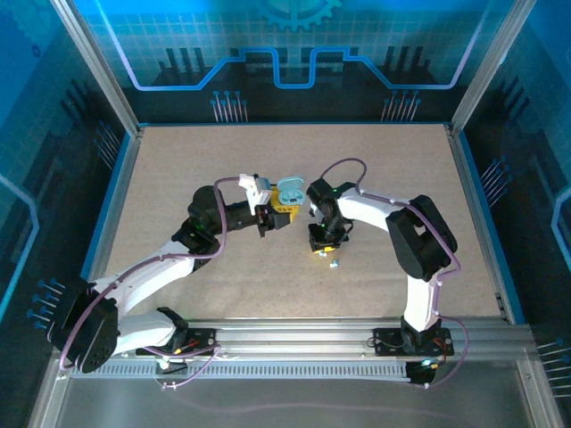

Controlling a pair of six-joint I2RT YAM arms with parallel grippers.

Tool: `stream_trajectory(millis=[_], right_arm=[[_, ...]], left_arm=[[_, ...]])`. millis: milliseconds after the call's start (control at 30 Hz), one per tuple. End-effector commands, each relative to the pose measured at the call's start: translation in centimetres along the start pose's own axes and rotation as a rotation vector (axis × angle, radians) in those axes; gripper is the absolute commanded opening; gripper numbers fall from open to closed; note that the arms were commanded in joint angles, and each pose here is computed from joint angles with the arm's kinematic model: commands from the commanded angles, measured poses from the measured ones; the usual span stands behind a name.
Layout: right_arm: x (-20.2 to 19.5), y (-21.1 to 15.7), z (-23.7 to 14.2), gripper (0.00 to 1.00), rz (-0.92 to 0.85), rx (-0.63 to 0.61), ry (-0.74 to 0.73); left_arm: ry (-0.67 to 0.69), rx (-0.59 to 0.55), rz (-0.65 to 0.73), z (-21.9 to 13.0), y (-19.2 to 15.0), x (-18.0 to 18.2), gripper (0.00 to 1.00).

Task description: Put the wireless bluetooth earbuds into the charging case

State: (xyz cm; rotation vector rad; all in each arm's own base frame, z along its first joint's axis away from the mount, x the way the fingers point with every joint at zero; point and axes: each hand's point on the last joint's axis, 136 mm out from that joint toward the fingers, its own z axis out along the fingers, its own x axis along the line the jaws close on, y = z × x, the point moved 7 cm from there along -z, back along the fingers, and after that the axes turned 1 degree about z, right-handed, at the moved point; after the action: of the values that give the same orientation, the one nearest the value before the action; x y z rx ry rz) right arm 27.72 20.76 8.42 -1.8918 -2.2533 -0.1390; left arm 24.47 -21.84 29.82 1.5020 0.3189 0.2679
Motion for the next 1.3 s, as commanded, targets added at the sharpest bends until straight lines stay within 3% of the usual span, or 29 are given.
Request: stream_trajectory(millis=[0,400,767,900,1067,1267], right_arm=[[0.4,-0.5,0.4,0.27,-0.019,0.045,-0.034],[0.2,-0.8,0.3,0.26,-0.048,0.067,-0.076],[0.7,-0.5,-0.9,0.19,-0.044,0.024,-0.027],[1.4,-0.7,-3.8,0.18,-0.033,-0.069,0.171],[2.0,-0.9,-9.1,0.2,-0.037,-0.193,0.674],[3.0,-1.9,-14.2,0.21,-0.147,-0.192,1.046]], left_arm=[[0.012,-0.023,0.018,-0.4,0.4,0.1,0.35],[0.014,-0.025,0.019,-0.4,0.5,0.2,0.34],[0.015,-0.026,0.02,-0.4,0.6,0.1,0.35],[0.027,-0.027,0.005,-0.5,0.6,0.4,0.34],[0.063,-0.048,-0.007,-1.1,0.5,1.3,0.34],[0.108,-0.078,-0.029,-2.1,0.3,2.5,0.34]])
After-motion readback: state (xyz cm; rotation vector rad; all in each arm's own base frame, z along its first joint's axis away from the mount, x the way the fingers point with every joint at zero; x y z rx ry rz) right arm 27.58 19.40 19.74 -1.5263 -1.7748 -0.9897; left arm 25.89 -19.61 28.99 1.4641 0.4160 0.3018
